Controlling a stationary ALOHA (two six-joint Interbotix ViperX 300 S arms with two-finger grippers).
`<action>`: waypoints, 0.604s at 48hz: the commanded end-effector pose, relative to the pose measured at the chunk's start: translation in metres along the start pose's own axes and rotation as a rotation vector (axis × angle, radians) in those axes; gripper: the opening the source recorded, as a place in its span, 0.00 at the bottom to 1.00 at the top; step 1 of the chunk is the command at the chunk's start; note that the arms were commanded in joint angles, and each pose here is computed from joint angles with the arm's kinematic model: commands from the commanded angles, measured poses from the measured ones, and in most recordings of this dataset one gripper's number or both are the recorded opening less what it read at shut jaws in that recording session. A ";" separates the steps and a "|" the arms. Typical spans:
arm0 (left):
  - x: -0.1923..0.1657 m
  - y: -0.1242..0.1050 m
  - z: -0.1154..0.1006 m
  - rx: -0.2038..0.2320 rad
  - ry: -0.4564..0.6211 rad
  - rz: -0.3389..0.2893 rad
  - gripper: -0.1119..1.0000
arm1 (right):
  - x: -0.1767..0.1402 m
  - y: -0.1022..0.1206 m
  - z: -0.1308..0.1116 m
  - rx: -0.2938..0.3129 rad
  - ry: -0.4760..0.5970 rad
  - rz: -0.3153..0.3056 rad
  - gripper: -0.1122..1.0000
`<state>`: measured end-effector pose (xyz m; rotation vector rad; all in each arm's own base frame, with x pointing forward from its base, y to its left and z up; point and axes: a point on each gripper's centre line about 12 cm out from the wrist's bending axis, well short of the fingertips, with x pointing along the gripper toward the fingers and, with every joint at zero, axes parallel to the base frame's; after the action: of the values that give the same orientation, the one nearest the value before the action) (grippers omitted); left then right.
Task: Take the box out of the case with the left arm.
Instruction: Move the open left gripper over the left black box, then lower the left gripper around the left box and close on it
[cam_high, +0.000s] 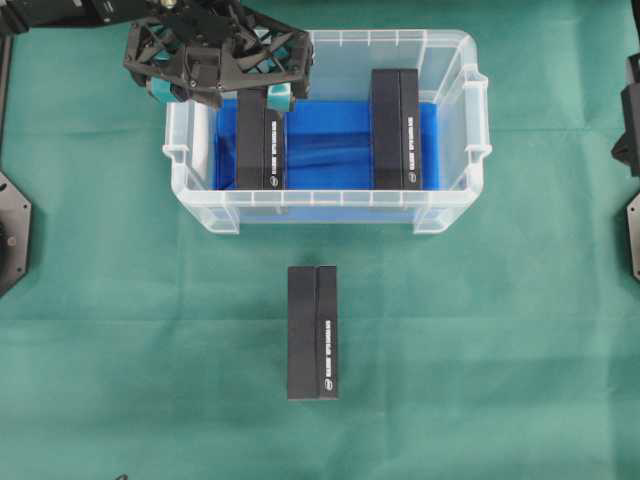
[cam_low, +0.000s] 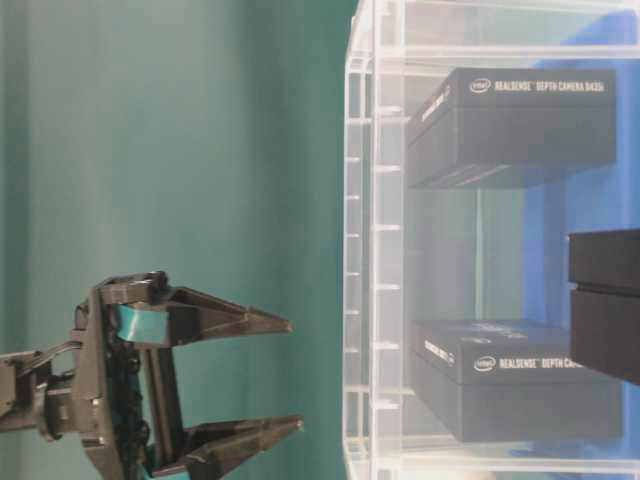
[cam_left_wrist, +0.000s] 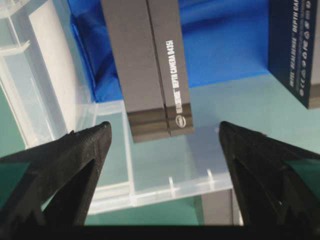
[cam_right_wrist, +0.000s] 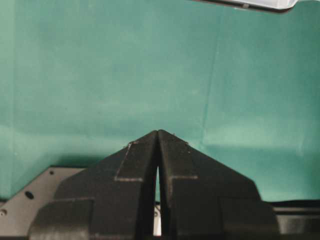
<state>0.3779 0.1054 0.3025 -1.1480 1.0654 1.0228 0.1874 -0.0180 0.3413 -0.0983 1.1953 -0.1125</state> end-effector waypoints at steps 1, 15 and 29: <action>-0.001 0.001 0.002 -0.005 -0.013 -0.018 0.98 | -0.004 -0.001 0.002 0.004 -0.015 -0.003 0.10; 0.030 0.003 0.001 -0.016 -0.030 -0.061 0.98 | -0.004 -0.001 0.002 0.006 -0.015 -0.003 0.10; 0.053 0.009 -0.001 -0.029 -0.021 -0.039 0.98 | -0.003 -0.001 0.002 0.006 -0.014 -0.003 0.10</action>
<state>0.3789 0.1075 0.2433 -1.1738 1.0323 1.0289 0.1874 -0.0182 0.3413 -0.0968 1.1950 -0.1155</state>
